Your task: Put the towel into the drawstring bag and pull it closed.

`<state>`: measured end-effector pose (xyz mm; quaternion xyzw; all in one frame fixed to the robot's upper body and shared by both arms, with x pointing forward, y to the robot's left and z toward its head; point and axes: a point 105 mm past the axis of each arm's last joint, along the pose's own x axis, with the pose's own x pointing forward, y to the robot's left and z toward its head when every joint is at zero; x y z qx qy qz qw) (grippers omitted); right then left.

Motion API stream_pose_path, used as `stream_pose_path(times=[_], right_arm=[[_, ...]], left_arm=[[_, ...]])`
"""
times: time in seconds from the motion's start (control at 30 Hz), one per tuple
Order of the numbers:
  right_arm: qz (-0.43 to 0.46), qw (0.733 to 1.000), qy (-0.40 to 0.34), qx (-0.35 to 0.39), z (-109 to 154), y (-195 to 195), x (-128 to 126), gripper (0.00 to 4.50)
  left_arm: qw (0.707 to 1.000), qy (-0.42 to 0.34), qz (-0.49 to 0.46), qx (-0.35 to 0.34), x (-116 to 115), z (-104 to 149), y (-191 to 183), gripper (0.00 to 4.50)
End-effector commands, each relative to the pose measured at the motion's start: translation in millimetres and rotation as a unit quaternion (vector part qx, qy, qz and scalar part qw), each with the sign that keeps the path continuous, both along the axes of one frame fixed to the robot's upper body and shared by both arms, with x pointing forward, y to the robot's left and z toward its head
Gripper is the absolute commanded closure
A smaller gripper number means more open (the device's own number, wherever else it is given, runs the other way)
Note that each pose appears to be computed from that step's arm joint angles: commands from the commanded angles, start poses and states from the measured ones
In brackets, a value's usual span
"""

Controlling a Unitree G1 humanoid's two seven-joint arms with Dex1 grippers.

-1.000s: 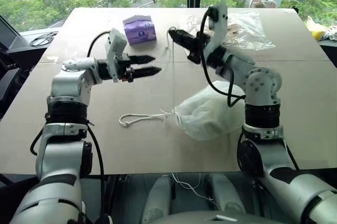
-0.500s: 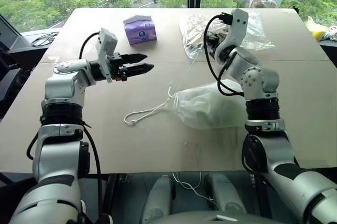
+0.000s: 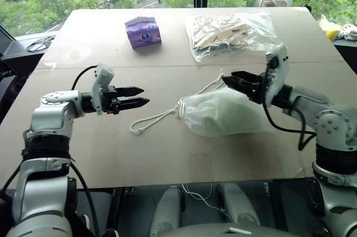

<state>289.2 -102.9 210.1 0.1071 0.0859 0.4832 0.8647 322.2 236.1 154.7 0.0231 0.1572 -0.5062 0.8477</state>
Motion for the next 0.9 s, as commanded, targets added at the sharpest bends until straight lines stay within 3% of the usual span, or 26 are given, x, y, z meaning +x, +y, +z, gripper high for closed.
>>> stream_pose_path(times=[0.03, 0.2, 0.27, 0.4, 0.53, 0.6, 0.77, 0.83, 0.9], right_arm=[[0.153, 0.986, 0.046, -0.046, -18, 9, -64, 1.86], [0.173, 0.951, 0.14, -0.217, -103, 8, -85, 1.86], [0.115, 0.96, 0.099, -0.237, -117, 12, -57, 1.86], [-0.058, 0.983, -0.016, -0.174, -84, 15, 18, 1.86], [-0.156, 0.985, -0.047, -0.062, -43, 6, 47, 1.86], [-0.146, 0.986, -0.035, -0.07, -49, 2, 40, 1.86], [-0.062, 0.985, 0.008, -0.159, -94, -11, -9, 1.86], [-0.069, 0.981, 0.002, -0.184, -103, -27, -19, 1.86], [-0.12, 0.979, -0.031, -0.16, -99, -56, -19, 1.86]], left_arm=[[0.999, 0.006, -0.041, -0.016, -22, 9, -12, 1.45], [0.992, 0.072, -0.105, 0.01, -57, -22, -32, 1.45], [0.987, 0.09, -0.134, 0.019, -71, -35, -48, 1.45], [0.985, 0.097, -0.145, 0.015, -83, -46, -67, 1.45], [0.989, 0.085, -0.118, 0.012, -78, -55, -75, 1.45], [0.992, 0.073, -0.102, 0.012, -74, -57, -74, 1.45], [0.999, 0.028, -0.032, 0.002, -54, -58, -65, 1.45], [1.0, 0.004, -0.007, 0.011, -49, -59, -58, 1.45], [0.999, -0.025, 0.022, 0.024, -45, -59, -49, 1.45]])
